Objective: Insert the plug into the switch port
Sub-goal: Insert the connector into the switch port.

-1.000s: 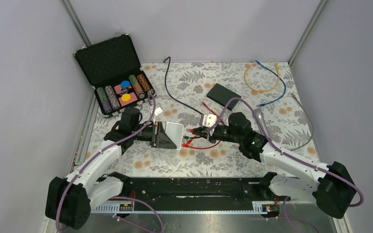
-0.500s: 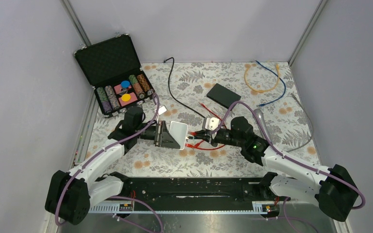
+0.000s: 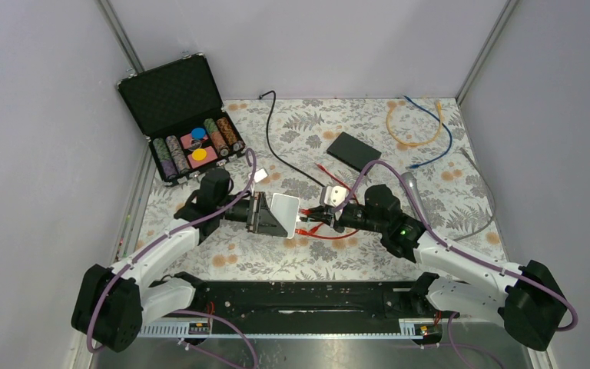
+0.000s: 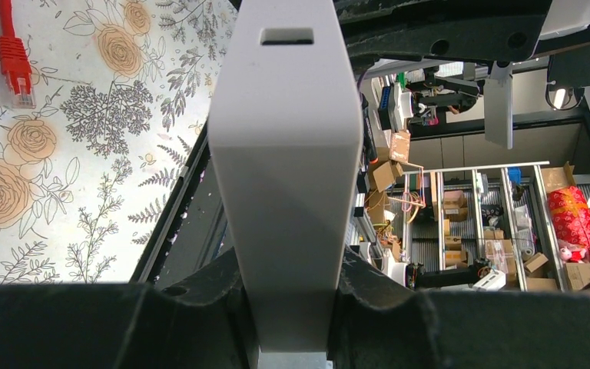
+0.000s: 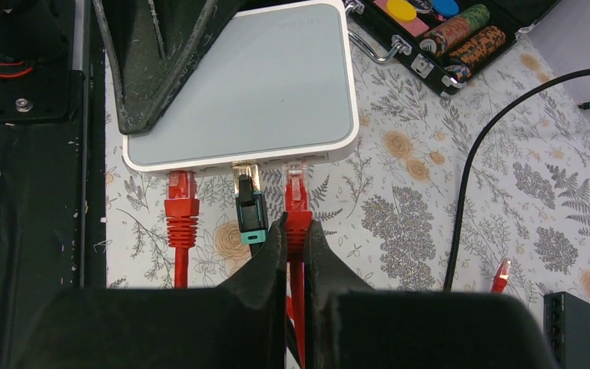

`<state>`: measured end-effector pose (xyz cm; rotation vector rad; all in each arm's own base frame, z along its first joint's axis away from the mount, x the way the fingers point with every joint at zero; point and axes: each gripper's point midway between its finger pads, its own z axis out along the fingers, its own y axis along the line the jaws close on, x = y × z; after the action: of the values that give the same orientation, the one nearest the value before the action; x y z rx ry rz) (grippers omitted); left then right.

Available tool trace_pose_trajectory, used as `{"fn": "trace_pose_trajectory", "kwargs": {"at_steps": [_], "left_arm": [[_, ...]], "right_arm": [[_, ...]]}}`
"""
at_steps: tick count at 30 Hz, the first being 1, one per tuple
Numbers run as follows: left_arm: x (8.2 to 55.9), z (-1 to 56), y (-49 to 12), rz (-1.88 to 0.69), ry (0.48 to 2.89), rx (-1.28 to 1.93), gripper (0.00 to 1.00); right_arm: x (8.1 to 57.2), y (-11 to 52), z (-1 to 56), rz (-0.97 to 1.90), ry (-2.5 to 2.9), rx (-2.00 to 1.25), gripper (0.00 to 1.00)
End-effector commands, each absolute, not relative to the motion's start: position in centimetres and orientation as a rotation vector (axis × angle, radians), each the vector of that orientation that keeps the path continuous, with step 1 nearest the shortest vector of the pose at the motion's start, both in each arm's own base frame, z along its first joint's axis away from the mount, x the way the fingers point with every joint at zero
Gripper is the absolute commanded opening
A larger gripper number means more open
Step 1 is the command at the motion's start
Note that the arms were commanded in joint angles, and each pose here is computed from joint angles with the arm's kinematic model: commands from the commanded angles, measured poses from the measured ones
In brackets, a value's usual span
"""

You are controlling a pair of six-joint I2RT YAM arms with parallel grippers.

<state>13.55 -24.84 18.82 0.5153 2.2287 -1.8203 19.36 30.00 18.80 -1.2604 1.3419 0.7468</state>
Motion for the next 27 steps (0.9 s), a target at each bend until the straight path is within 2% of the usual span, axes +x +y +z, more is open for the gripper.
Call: {"fn": "trace_pose_trajectory", "kwargs": {"at_steps": [1,14,27], "left_arm": [[12.9,20.1,-25.4,-1.86,2.133,0.642,0.0],[13.1,19.0,-25.2,-1.802,2.209,0.642,0.0],[13.2,19.4,-25.5,-1.831,2.204,0.655,0.0]], "right_arm": [[19.7,30.6,21.2,0.747,1.284,-1.235,0.0],[19.8,29.9,21.0,0.714,1.311,-1.222,0.0],[19.0,31.4,20.7,0.803,1.268,-1.265,0.0]]}}
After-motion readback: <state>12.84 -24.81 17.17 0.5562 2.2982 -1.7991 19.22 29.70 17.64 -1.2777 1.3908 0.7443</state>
